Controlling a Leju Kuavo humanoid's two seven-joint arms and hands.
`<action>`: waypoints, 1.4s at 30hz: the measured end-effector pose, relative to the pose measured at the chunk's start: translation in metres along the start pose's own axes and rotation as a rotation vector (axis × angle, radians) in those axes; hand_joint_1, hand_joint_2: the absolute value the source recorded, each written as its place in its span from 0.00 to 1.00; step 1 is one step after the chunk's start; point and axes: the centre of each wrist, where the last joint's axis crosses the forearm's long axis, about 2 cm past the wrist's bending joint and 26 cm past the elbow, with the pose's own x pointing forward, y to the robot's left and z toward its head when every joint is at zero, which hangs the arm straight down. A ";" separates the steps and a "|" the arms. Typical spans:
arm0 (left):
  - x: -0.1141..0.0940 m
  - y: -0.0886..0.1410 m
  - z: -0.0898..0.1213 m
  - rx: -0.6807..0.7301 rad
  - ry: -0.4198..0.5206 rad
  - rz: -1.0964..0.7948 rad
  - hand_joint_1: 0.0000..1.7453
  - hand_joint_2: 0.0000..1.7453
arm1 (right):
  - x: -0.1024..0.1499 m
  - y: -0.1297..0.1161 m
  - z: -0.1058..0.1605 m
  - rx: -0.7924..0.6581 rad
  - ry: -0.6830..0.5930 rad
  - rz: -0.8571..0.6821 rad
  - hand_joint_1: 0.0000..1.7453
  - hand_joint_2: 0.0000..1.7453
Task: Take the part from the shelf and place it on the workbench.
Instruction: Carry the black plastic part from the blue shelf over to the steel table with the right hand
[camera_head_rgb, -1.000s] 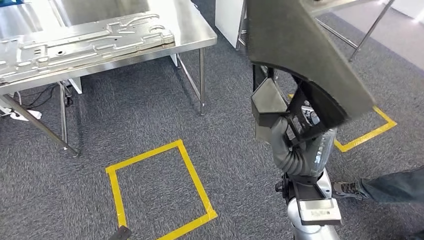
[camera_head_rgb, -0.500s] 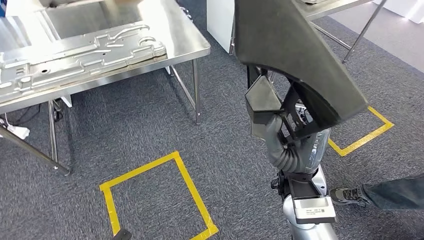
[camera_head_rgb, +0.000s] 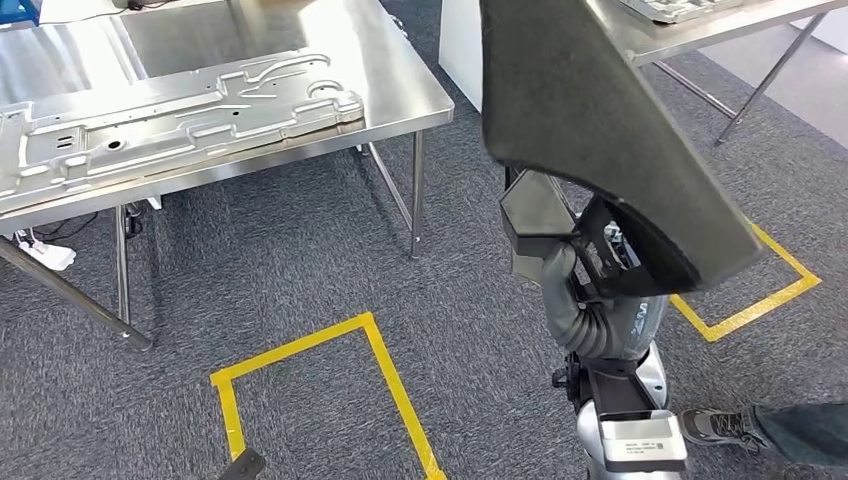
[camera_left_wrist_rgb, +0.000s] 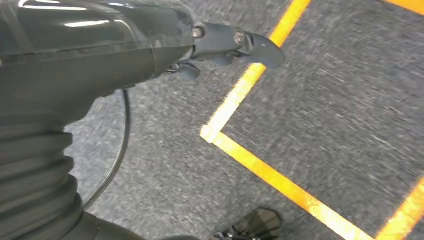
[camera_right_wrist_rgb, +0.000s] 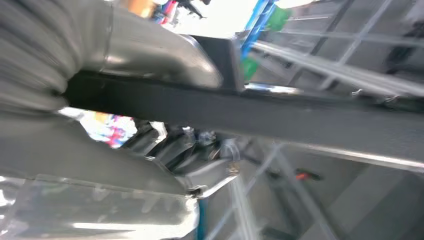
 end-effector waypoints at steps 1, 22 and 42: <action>0.000 0.000 0.000 0.000 0.000 0.001 0.00 1.00 | 0.000 0.000 0.000 -0.001 0.000 0.000 0.93 1.00; -0.002 -0.001 0.001 -0.001 -0.010 0.008 0.00 1.00 | 0.001 -0.009 0.008 -0.012 0.003 0.038 0.93 1.00; 0.000 0.000 0.000 0.001 -0.015 0.006 0.00 1.00 | 0.001 -0.012 0.008 -0.010 -0.013 0.111 0.93 1.00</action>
